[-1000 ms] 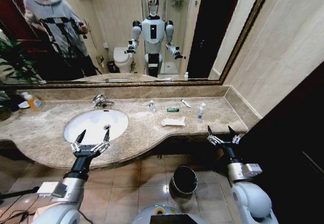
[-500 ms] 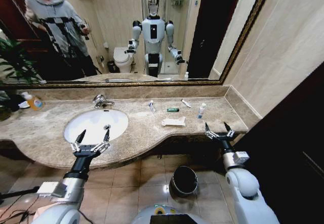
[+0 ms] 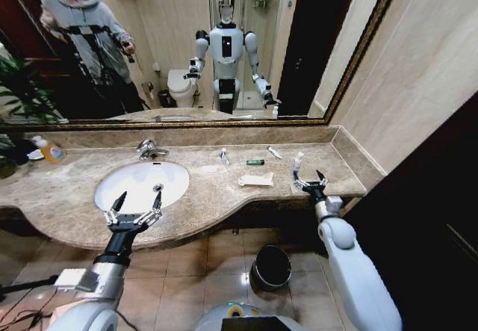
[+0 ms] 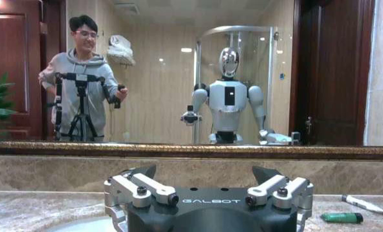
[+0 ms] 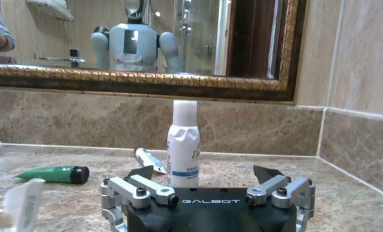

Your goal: Pick up the trash from the sink and place it in the trash bin.

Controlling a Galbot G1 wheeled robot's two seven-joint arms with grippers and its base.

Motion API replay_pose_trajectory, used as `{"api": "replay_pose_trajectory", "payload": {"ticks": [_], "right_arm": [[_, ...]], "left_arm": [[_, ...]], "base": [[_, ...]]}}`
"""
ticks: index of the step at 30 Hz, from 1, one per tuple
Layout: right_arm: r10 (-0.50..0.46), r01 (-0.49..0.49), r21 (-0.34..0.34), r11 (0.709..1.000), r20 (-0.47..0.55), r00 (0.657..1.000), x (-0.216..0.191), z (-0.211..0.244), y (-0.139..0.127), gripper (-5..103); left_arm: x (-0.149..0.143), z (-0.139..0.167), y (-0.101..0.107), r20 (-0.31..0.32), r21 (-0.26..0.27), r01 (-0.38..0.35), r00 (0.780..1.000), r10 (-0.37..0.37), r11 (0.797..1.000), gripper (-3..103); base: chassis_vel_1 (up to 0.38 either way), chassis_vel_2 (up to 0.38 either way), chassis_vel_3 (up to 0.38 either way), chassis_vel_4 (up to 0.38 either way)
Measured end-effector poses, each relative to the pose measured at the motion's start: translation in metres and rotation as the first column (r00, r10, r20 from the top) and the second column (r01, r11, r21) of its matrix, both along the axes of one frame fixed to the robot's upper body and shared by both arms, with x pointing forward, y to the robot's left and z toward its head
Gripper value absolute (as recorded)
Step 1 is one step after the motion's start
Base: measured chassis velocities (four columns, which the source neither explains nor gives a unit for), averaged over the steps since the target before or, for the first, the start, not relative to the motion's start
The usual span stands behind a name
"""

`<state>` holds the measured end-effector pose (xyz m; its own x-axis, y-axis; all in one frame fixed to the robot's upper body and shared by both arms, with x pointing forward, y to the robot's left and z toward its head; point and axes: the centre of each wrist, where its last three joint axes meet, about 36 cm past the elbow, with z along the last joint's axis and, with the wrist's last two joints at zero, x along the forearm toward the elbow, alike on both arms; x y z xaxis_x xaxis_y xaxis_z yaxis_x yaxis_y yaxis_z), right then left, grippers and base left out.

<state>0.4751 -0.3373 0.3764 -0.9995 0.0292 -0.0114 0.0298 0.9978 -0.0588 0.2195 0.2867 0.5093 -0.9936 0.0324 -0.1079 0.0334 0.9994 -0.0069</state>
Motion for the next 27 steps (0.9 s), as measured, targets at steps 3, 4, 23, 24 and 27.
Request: {"api": "replay_pose_trajectory", "payload": {"ticks": [3,4,23,24,27], "right_arm": [[0.01,-0.01,0.01,1.0,-0.009,1.0,0.013,-0.005,0.005,100],[0.01,-0.01,0.01,1.0,-0.009,1.0,0.013,-0.005,0.005,100],[0.041,-0.04,-0.029,0.999,0.02,0.999,0.052,0.001,0.018,69],[0.041,-0.04,-0.031,0.999,0.022,0.999,0.051,0.002,0.017,65],[0.04,-0.039,-0.035,0.999,0.021,0.999,0.049,0.003,0.017,57]], "left_arm": [[0.0,0.0,0.0,0.0,0.0,0.0,1.0,0.0,1.0,100],[0.0,0.0,0.0,0.0,0.0,0.0,1.0,0.0,1.0,100],[0.0,0.0,0.0,0.0,0.0,0.0,1.0,0.0,1.0,100],[0.0,0.0,0.0,0.0,0.0,0.0,1.0,0.0,1.0,100],[0.0,0.0,0.0,0.0,0.0,0.0,1.0,0.0,1.0,100]], "base": [[0.0,0.0,0.0,0.0],[0.0,0.0,0.0,0.0],[0.0,0.0,0.0,0.0],[0.0,0.0,0.0,0.0],[0.0,0.0,0.0,0.0]]}}
